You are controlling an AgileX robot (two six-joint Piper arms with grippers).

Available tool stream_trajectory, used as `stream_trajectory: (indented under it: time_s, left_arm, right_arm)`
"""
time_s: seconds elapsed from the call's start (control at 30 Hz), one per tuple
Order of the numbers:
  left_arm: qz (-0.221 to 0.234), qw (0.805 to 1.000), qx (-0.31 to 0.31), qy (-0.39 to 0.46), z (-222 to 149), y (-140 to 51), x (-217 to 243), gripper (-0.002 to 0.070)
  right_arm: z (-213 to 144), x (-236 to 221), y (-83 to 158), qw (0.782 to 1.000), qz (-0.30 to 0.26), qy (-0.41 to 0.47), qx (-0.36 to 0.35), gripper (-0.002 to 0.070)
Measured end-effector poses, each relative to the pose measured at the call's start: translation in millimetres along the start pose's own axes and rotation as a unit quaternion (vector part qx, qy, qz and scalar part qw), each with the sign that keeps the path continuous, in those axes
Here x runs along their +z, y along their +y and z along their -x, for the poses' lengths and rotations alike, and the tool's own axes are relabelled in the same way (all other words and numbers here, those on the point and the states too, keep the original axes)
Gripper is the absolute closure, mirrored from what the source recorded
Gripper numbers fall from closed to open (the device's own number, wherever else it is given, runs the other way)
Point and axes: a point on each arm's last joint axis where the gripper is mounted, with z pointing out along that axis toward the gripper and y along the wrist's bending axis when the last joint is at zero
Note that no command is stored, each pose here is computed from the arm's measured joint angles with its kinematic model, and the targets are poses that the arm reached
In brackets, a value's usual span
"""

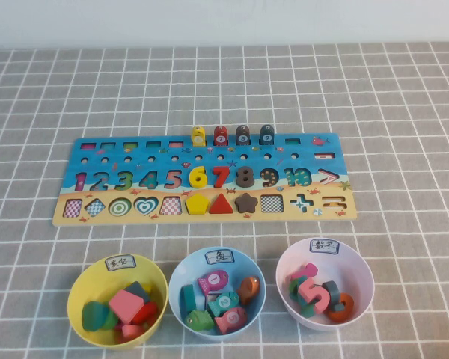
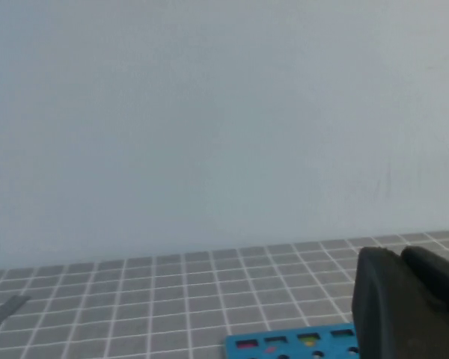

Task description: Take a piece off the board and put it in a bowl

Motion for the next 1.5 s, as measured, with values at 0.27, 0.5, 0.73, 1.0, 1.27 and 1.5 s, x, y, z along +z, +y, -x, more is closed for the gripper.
stream_trajectory:
  time_s: [0.27,0.5,0.73,1.0,1.27,1.5]
  left_arm:
    - [0.039,0.999,0.007,-0.021,-25,4.0,-19,0.0675]
    - [0.047,0.994,0.006,0.098,-47,5.4,-22,0.0675]
    - [0.054,0.974,0.015,0.22,-68,7.1,-29,0.0675]
    - [0.055,0.971,0.018,0.234,-71,7.4,-30,0.0675]
    - [0.055,0.971,0.019,0.234,-71,7.4,-30,0.0675]
    - [0.055,0.971,0.019,0.234,-71,7.4,-30,0.0675]
  right_arm:
    - [0,0,0,1.0,0.0,0.0,0.0,0.0694]
    - [0,0,0,1.0,0.0,0.0,0.0,0.0694]
    - [0,0,0,1.0,0.0,0.0,0.0,0.0694]
    - [0,0,0,1.0,0.0,0.0,0.0,0.0694]
    - [0,0,0,1.0,0.0,0.0,0.0,0.0694]
    - [0,0,0,1.0,0.0,0.0,0.0,0.0694]
